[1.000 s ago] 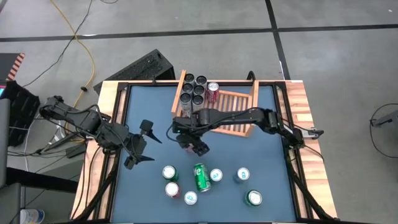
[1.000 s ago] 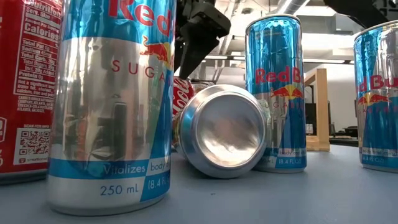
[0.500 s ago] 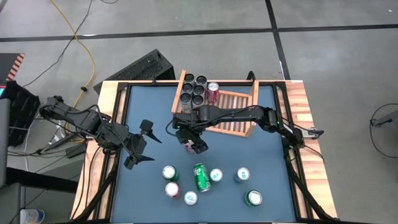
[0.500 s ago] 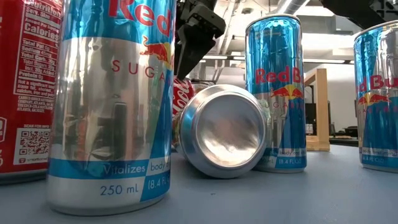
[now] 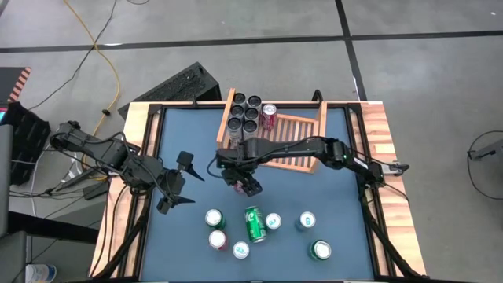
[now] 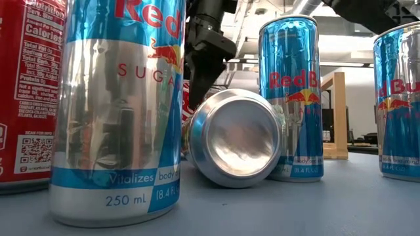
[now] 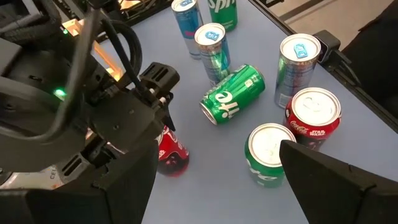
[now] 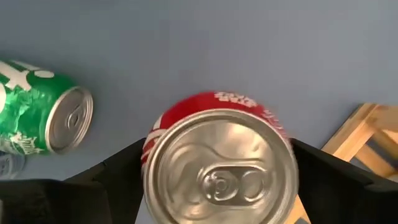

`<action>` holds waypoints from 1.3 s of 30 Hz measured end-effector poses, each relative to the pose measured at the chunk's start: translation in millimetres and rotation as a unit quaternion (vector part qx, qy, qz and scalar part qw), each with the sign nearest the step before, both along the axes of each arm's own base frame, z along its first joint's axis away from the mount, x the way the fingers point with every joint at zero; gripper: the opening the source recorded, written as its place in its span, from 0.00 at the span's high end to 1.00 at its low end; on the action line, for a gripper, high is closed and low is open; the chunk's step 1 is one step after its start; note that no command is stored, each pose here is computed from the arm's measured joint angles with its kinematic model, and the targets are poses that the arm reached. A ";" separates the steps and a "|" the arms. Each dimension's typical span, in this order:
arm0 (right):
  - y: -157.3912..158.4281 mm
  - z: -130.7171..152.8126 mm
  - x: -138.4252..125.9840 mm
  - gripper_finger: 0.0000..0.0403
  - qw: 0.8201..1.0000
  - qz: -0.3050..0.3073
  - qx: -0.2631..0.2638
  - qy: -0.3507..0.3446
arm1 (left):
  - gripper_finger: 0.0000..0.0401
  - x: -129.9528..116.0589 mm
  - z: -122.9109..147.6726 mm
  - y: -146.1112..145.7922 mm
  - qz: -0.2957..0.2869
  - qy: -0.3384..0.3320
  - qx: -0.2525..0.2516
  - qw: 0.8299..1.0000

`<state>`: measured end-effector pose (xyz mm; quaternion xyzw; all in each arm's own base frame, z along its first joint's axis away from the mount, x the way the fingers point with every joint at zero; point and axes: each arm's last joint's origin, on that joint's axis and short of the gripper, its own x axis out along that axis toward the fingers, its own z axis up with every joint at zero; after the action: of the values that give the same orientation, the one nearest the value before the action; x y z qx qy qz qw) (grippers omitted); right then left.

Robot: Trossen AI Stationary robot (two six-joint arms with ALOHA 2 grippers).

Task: Place canned beverage on shelf
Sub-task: Put the red soda can on the shelf aligned with the other red soda can

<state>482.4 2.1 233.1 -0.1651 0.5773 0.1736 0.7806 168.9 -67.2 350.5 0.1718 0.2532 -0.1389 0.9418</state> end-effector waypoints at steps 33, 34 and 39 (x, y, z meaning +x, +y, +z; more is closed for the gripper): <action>0.6 9.4 -3.9 0.10 1.000 0.000 0.011 0.010 | 0.20 0.1 0.1 0.0 0.007 0.002 -0.011 1.000; 0.6 13.4 -3.9 0.10 1.000 -0.001 0.011 0.006 | 0.20 0.1 0.1 0.0 0.007 0.002 -0.011 1.000; 0.7 29.9 -2.9 0.10 1.000 -0.006 0.012 -0.021 | 0.20 0.1 0.1 0.0 0.007 0.002 -0.011 1.000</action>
<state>479.4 2.8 263.0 -0.1563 0.5597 0.1726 0.7953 168.9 -67.2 350.5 0.1598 0.2546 -0.1356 0.9441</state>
